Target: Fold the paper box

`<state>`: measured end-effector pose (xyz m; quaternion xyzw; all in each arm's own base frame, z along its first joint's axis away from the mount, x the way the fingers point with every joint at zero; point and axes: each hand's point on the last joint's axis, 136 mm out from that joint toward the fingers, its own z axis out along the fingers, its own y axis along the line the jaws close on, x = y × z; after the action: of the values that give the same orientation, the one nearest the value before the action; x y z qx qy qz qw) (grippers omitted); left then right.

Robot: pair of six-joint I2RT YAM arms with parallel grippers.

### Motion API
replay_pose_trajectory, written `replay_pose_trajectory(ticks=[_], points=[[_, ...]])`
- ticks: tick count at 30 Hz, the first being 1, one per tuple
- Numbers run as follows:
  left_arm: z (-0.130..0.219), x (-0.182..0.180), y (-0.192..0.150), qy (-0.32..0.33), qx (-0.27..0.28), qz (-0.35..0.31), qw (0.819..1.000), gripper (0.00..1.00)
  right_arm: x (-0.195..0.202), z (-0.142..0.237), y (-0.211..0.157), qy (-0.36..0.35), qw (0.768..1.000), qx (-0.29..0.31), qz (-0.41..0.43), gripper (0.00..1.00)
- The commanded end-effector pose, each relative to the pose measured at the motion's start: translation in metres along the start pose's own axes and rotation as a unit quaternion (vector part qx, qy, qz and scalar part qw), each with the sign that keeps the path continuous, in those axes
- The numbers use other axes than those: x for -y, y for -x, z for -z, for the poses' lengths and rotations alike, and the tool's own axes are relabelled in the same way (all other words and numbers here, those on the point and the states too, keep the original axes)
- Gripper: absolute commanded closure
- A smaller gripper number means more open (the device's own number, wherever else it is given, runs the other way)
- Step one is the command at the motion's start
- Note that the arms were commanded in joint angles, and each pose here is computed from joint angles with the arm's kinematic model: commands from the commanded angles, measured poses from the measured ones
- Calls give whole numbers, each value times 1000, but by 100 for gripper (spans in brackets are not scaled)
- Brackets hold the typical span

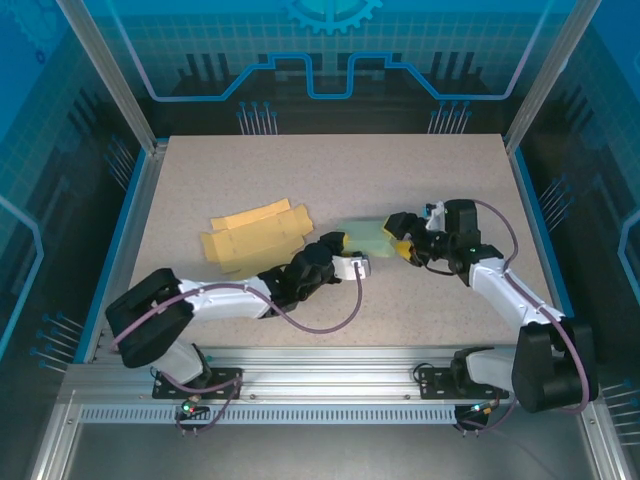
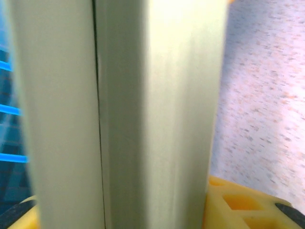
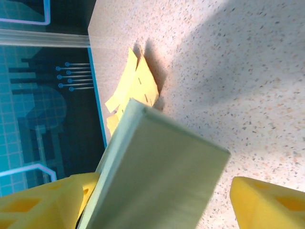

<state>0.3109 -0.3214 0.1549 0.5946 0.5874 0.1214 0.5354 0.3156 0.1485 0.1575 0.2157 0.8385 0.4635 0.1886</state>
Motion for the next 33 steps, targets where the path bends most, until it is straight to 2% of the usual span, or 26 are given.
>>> replay_pose_trajectory(ticks=[1, 5, 9, 13, 16, 25, 33], points=[[25, 22, -18, -125, -57, 27, 990, 54, 1, 13, 10, -23, 999, 16, 19, 14], [48, 38, -28, -219, -97, 64, 969, 53, 8, 24, 16, -51, 997, 34, 39, 12], [54, 54, -31, -280, -117, 80, 950, 54, 11, 28, 15, -68, 995, 37, 63, 12], [46, 67, -28, -320, -110, 97, 936, 54, 12, 30, 13, -77, 993, 29, 89, 14], [40, 68, -22, -345, -93, 121, 926, 53, 11, 35, 10, -97, 987, 19, 123, 19], [16, 67, -27, -362, -90, 151, 916, 46, -10, 60, -11, -148, 950, 19, 275, 36], [2, 60, -30, -343, -90, 162, 921, 36, -8, 56, -37, -170, 929, -19, 327, 47]])
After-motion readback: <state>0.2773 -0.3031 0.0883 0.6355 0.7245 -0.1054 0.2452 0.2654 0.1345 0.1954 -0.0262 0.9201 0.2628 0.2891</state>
